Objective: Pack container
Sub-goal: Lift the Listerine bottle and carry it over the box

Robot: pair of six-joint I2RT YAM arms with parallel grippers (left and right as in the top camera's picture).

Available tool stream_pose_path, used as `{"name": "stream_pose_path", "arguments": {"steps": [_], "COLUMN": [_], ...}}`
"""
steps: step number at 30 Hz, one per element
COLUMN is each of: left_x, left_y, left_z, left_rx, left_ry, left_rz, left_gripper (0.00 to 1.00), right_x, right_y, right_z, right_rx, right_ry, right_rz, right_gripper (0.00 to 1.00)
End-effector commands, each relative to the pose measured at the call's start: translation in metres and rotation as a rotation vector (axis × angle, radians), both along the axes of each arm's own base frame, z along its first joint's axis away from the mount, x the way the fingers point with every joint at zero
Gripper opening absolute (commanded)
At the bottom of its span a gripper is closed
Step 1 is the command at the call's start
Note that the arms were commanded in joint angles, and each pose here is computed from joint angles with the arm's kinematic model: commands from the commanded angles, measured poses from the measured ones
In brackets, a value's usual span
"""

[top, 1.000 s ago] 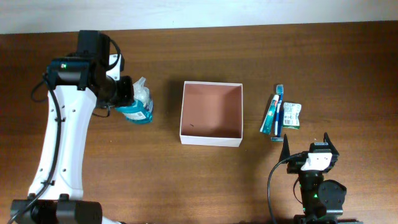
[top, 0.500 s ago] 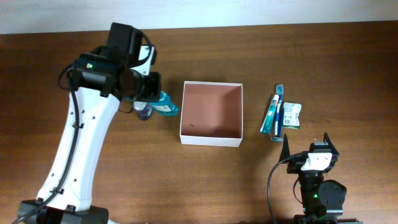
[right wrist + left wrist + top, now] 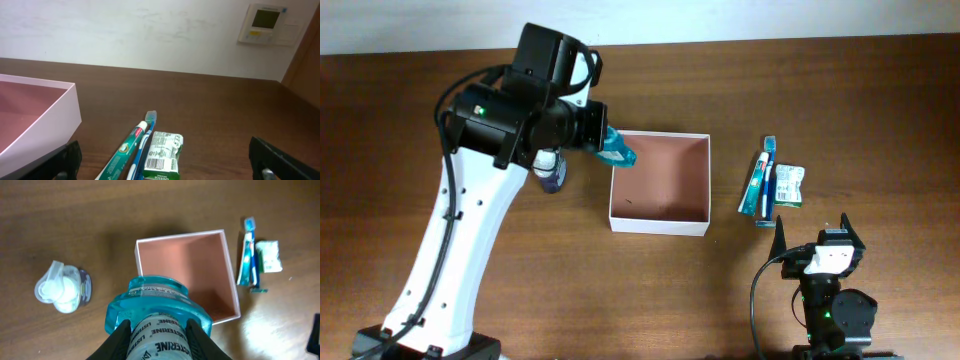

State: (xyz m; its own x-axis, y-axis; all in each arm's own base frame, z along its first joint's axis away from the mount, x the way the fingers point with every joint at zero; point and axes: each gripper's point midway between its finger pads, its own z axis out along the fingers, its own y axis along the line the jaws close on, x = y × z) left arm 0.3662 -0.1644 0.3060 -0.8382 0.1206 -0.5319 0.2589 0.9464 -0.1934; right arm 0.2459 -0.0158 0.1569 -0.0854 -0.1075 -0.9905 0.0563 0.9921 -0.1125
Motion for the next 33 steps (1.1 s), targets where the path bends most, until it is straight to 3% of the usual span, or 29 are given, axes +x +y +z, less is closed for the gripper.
{"name": "stream_pose_path", "arguments": {"steps": [1,10,16,22,33], "left_x": [0.012,0.035,0.053,0.062,0.078], "left_y": [-0.008,-0.042,-0.056,-0.058,-0.068], "left_z": [0.013,-0.01,-0.024,-0.045,-0.076], "left_rx": [-0.052,-0.056,0.01,0.087,0.083], "left_ry": [-0.025,0.02,-0.023,-0.019,0.024], "left_rz": [0.028,0.027,0.058,0.103,0.148], "left_gripper": [0.22,0.22,0.22,0.22,0.22], "right_x": [0.0,0.0,0.0,0.0,0.0], "right_y": [-0.001,-0.001,-0.001,-0.001,-0.001], "right_z": [-0.002,-0.002,-0.002,-0.002,-0.002], "right_rx": [-0.003,-0.003,-0.002,-0.003,-0.003], "right_ry": [0.003,0.003,0.003,0.003,0.003], "right_rz": [-0.001,-0.001,-0.001,-0.001,-0.001], "right_gripper": [0.98,0.98,0.98,0.98,0.98]}}
